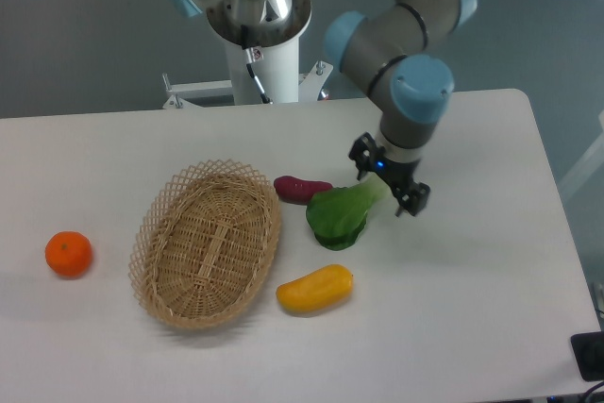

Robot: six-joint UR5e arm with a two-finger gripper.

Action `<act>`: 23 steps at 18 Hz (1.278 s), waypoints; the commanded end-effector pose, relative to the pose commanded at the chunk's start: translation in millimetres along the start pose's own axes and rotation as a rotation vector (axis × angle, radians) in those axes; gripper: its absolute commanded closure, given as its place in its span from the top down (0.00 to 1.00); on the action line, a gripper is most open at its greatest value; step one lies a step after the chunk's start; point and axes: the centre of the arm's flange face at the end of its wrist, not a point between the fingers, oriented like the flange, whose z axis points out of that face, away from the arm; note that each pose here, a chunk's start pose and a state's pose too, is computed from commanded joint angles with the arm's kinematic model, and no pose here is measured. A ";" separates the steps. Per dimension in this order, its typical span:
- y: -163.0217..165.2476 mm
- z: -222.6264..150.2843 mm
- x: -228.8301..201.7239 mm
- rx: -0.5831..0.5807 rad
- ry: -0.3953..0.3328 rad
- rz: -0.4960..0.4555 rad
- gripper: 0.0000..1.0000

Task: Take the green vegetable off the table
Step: 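Move the open gripper over the green bok choy and lower it, then close the gripper on the bok choy leaves and lift slightly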

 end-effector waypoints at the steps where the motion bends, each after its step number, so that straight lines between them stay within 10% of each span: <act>1: 0.6 0.7 4.1 -0.005 0.003 0.000 1.00; 23: 7.3 56.8 5.3 -0.068 0.016 -0.002 1.00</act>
